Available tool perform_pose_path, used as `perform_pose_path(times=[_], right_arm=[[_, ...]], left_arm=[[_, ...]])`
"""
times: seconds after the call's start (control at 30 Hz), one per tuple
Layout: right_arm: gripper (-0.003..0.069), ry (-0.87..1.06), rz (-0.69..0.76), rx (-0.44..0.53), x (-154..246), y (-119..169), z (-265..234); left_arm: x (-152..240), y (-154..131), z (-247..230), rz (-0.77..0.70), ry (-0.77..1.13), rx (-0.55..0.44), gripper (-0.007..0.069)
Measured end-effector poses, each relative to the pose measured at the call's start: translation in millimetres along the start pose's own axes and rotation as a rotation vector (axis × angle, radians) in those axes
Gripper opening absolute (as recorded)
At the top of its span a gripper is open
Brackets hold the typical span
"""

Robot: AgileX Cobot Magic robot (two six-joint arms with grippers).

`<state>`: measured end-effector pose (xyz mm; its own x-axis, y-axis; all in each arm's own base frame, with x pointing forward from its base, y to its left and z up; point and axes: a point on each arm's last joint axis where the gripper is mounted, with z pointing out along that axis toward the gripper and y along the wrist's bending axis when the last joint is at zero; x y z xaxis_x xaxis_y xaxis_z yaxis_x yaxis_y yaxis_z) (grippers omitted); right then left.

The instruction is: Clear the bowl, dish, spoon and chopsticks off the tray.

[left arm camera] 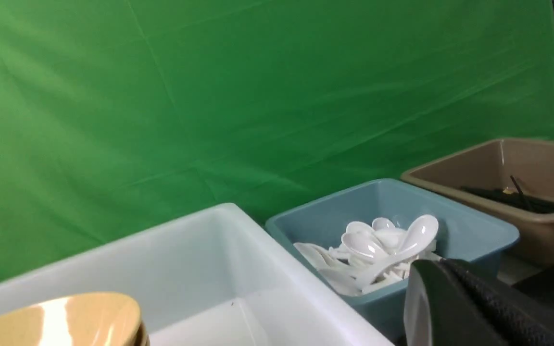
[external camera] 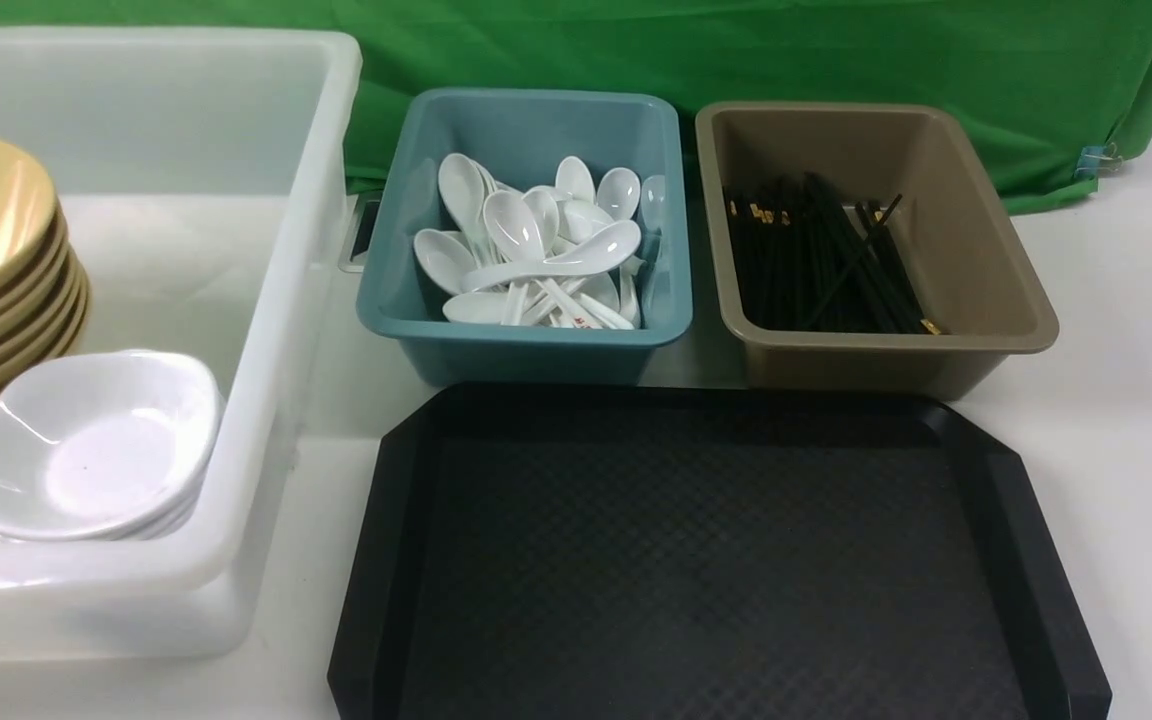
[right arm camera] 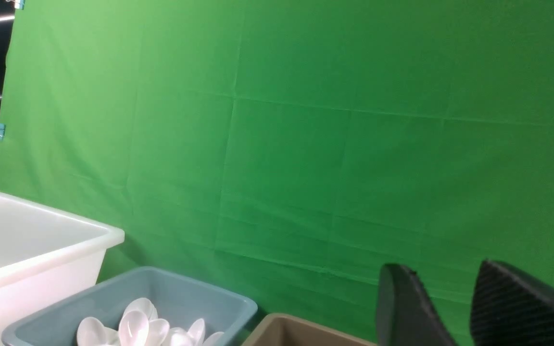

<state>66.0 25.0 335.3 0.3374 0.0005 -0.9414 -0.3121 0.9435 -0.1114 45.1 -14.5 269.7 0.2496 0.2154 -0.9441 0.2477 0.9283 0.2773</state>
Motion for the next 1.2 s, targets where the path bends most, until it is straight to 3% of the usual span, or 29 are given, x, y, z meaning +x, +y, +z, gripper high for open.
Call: perform_pose_path(times=[0.47,1.2], right_arm=[[0.0237,0.004,0.0,0.0,0,0,0],[0.0239,0.004,0.0,0.0,0,0,0]], left_arm=[[76,-5,-7,-0.26,0.337,-0.261,0.0001],[81,-6,-9,-0.269,0.376,-0.265,0.0001]])
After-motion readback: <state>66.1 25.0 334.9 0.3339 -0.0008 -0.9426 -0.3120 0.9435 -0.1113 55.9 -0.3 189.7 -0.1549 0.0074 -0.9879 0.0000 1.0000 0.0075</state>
